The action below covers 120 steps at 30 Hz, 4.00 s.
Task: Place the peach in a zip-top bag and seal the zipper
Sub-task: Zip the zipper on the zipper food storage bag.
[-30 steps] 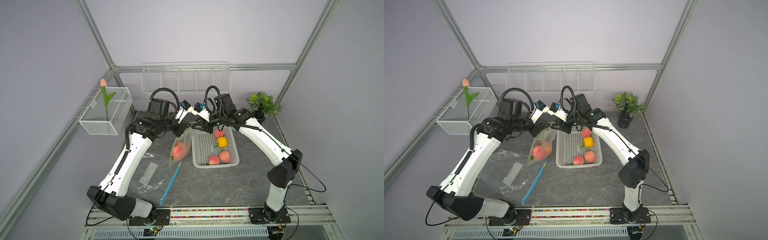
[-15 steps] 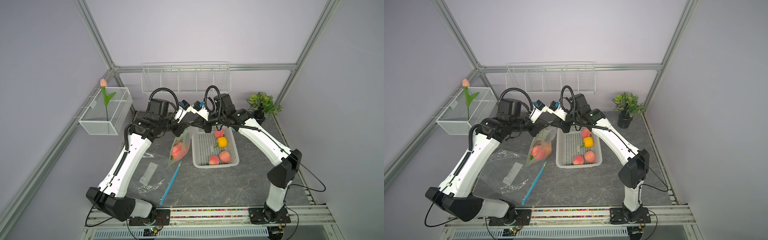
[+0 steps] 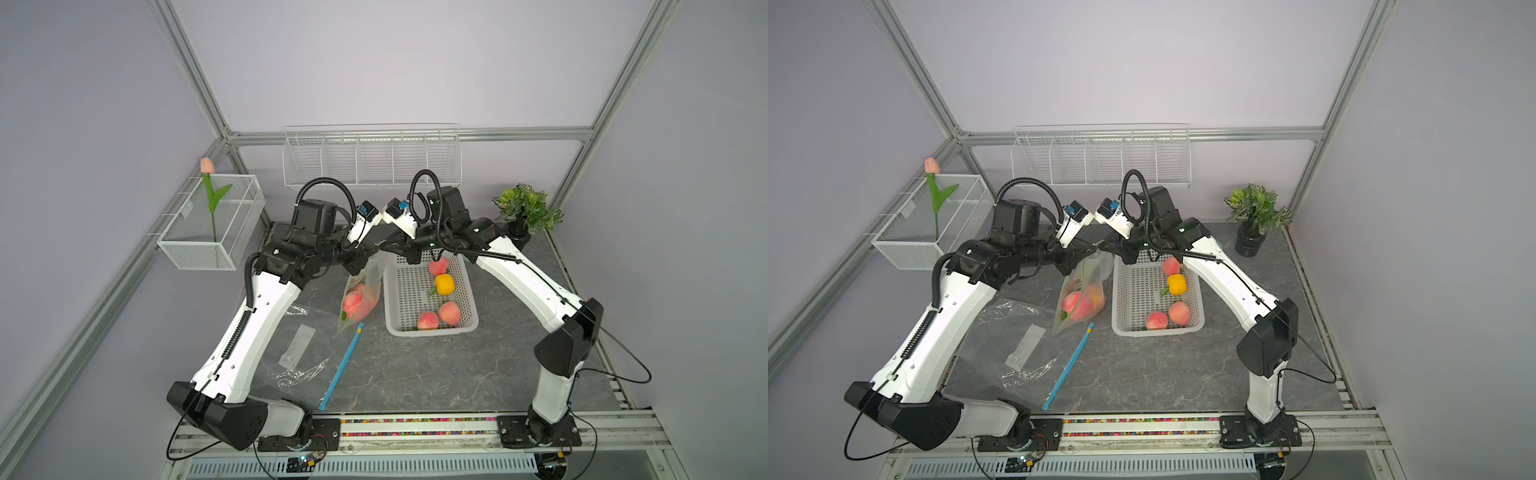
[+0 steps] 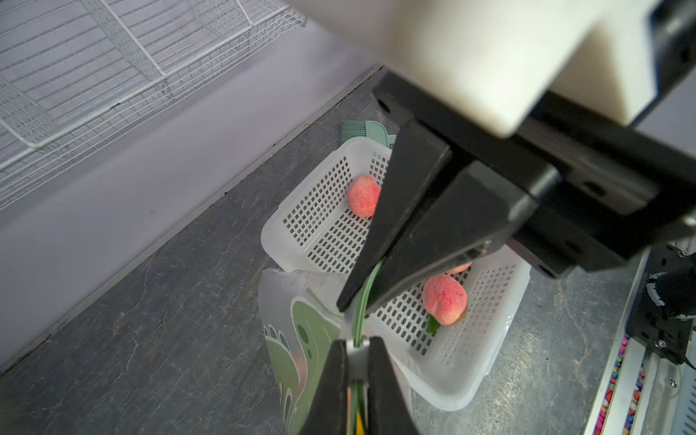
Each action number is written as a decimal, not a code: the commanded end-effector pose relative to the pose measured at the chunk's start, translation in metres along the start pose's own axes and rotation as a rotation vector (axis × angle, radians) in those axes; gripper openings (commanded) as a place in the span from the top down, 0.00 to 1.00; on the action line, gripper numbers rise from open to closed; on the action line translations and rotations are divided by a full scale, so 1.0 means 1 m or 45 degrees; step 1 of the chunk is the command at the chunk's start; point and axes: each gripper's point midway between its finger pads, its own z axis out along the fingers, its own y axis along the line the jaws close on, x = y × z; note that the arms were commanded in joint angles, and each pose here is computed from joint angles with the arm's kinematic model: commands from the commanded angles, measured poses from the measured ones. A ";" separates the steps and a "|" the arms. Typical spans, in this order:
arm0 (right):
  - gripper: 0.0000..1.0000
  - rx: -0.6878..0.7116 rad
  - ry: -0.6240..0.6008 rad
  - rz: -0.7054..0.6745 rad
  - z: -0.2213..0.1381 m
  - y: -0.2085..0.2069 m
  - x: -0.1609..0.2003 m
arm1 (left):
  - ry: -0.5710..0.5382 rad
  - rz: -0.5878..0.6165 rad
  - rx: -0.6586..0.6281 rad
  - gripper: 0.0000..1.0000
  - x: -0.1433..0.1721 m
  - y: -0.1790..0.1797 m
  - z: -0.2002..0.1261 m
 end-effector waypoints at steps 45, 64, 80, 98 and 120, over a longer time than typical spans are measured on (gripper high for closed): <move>0.93 0.334 -0.115 0.131 -0.034 -0.069 -0.044 | 0.130 -0.106 -0.147 0.93 0.041 0.000 -0.034; 0.93 0.461 -0.133 0.245 -0.040 -0.093 -0.045 | 0.156 -0.168 -0.159 0.93 0.059 -0.011 -0.051; 0.93 0.505 -0.150 0.295 -0.043 -0.102 -0.044 | 0.211 -0.233 -0.172 0.92 0.085 -0.022 -0.068; 0.93 0.525 -0.146 0.290 -0.043 -0.106 -0.043 | 0.319 -0.314 -0.169 0.92 0.114 -0.034 -0.081; 0.93 0.505 -0.137 0.290 -0.041 -0.104 -0.041 | 0.356 -0.347 -0.181 0.91 0.128 -0.042 -0.093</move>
